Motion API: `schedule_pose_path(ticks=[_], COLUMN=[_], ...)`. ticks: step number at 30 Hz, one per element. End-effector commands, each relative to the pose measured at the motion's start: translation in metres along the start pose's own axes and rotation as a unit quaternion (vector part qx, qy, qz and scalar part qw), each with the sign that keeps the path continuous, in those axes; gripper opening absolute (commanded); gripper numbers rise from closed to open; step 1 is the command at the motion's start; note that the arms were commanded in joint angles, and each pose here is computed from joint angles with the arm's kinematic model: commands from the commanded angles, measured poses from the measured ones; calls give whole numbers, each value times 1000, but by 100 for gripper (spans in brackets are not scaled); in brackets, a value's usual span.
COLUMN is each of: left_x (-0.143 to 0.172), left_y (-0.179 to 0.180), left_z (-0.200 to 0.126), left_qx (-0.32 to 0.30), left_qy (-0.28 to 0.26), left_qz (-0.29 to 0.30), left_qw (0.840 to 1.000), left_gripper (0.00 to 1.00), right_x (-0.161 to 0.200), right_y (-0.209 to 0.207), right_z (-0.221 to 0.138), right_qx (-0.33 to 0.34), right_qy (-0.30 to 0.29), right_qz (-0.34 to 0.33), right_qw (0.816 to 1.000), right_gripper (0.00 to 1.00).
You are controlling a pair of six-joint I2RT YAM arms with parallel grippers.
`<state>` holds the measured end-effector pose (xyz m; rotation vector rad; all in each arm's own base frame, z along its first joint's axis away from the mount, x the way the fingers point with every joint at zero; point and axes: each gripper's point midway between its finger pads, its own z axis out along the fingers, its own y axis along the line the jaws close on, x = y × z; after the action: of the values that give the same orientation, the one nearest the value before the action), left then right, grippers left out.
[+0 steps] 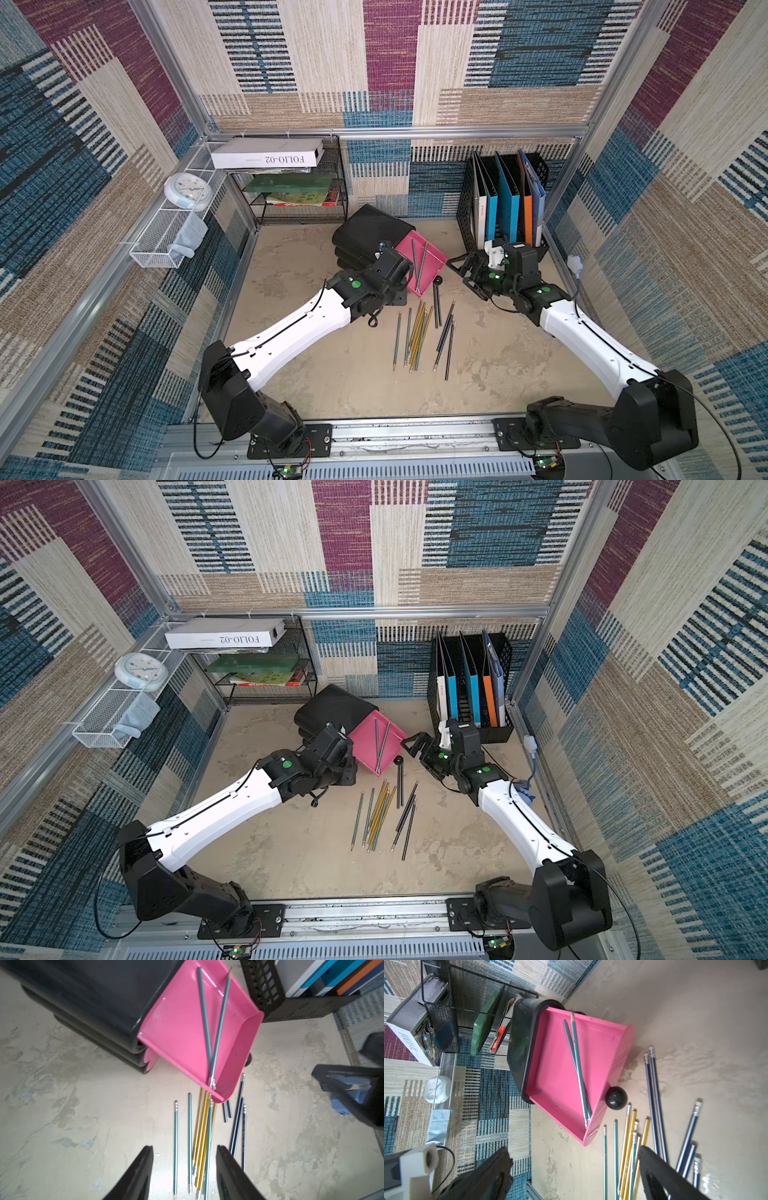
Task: Please place the pencils in the drawer according to their color
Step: Adjust the pencil in the drawer.
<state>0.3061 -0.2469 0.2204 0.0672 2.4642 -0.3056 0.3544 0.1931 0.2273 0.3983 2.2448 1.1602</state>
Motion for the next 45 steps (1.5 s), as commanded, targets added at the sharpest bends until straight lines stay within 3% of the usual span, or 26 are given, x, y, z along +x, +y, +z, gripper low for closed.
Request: schedule_pose_path(ticks=[1,14,27,38,45], left_x=[5,7,5,10,16], left_y=[18,38,43,47,46], left_z=[0,0,-2,2,7], left_qx=[-9,-4,1,-3,-2], left_qy=[-1,4,-1,7,22], left_qz=[-27,-61,-70,-67,-60], left_qw=[1000,998,998,998,998], left_gripper=[54,54,54,53,53], right_x=[-9,-31,-25,-18,-21], right_y=[23,22,15,52,65], right_z=[13,87,136,151,128], right_qx=[-16,54,65,25,15], right_qy=[-6,12,45,55,36], right_qz=[-11,-12,-9,-22,-28], right_qw=[1000,998,997,998,999], right_gripper=[99,99,99,99,99])
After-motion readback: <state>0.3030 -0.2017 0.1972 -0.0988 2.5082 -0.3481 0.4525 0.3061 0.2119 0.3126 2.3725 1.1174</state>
